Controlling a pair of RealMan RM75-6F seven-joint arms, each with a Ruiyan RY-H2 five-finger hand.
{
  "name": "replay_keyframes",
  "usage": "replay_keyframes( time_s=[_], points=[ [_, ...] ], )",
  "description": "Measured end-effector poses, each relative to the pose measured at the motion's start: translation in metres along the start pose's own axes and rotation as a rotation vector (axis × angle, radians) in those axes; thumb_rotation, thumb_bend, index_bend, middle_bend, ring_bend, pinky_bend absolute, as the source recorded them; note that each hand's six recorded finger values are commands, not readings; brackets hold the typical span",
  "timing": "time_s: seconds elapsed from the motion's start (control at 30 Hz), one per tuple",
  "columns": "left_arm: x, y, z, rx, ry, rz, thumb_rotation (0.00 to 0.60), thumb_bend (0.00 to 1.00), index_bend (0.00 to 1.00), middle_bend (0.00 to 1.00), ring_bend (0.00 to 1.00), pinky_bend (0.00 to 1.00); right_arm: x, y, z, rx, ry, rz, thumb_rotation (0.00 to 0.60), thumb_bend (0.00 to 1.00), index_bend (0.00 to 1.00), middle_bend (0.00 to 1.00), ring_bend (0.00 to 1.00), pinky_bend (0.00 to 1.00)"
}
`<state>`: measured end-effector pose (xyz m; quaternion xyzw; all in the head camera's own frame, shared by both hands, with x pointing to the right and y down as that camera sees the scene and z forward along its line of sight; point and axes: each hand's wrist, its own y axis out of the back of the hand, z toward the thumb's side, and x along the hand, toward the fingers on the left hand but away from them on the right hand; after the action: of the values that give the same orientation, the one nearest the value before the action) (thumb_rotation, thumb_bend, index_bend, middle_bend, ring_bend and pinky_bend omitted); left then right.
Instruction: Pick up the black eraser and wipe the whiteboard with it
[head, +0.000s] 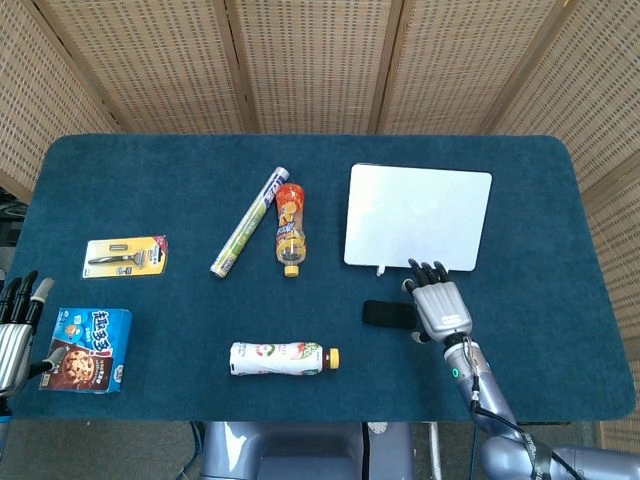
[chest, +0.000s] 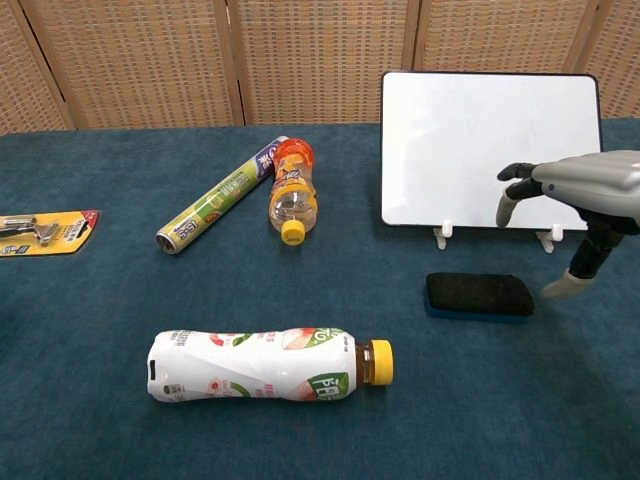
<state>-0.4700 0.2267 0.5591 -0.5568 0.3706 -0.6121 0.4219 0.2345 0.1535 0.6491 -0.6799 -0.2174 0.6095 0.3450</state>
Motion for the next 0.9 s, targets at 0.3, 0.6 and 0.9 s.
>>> replay_keyframes(
  time_s=[0.3,0.6,0.9],
  points=[
    [0.0,-0.001,0.0,-0.002,0.0,-0.005,0.6,0.04,0.0,0.0,0.0,0.0,-0.008,-0.006,0.006,-0.008,-0.017,0.021,0.6,0.0,0.29,0.0,0.0,0.0],
    [0.0,-0.001,0.001,-0.002,0.002,-0.007,0.6,0.04,0.0,0.0,0.0,0.0,-0.01,-0.01,0.015,-0.018,-0.004,0.028,0.6,0.02,0.29,0.0,0.0,0.0],
    [0.0,-0.001,0.0,-0.004,0.002,-0.009,0.6,0.04,0.0,0.0,0.0,0.0,-0.013,-0.017,0.027,-0.028,-0.019,0.03,0.6,0.03,0.29,0.0,0.0,0.0]
  ],
)
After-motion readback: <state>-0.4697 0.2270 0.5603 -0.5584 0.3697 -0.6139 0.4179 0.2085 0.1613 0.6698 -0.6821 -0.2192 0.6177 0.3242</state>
